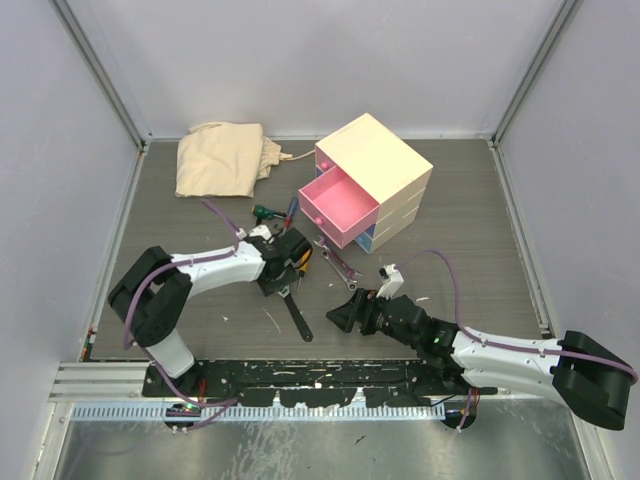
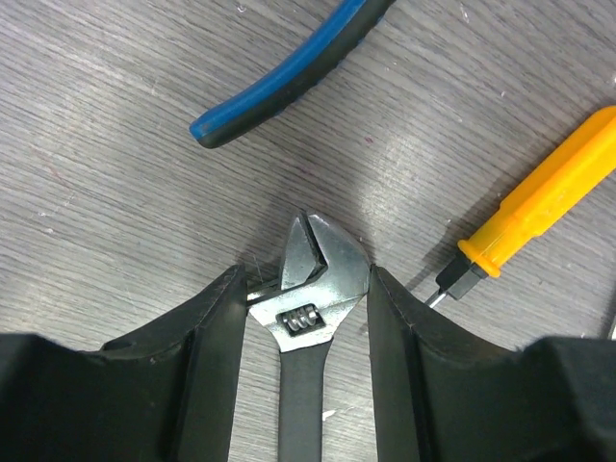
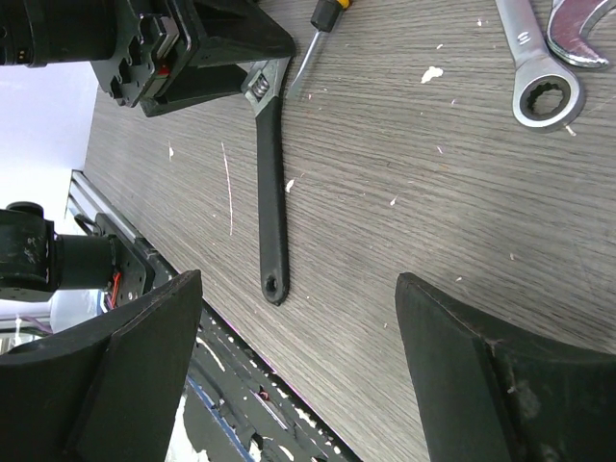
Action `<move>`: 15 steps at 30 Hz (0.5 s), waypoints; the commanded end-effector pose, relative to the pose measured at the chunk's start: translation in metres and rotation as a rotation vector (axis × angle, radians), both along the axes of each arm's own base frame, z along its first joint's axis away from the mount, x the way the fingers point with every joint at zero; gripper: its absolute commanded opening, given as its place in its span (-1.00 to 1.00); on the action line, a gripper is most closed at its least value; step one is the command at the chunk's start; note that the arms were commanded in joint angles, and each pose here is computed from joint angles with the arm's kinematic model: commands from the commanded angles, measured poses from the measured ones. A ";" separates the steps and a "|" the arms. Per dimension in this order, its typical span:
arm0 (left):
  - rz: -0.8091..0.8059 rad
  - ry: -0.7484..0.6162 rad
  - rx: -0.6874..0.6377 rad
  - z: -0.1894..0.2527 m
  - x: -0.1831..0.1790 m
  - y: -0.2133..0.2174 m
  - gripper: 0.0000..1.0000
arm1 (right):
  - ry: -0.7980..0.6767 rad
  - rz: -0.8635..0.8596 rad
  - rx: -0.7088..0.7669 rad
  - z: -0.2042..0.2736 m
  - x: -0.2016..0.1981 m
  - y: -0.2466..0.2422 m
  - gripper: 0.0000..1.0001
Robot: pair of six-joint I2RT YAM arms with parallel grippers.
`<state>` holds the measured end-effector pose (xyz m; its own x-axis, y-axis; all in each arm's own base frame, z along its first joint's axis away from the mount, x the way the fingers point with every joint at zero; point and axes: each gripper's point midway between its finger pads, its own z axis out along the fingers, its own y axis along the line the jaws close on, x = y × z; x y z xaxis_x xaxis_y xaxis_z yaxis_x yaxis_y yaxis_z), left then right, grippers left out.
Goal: Sort the tools into containers
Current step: Pick up the wrench from the center of the board.
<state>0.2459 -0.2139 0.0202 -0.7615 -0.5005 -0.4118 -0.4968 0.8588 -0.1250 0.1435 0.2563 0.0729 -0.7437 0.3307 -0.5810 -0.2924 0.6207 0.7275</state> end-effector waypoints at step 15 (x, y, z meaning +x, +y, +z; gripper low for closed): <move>-0.151 -0.285 -0.334 0.048 -0.002 -0.019 -1.00 | -0.110 0.099 0.091 0.035 0.007 0.038 0.77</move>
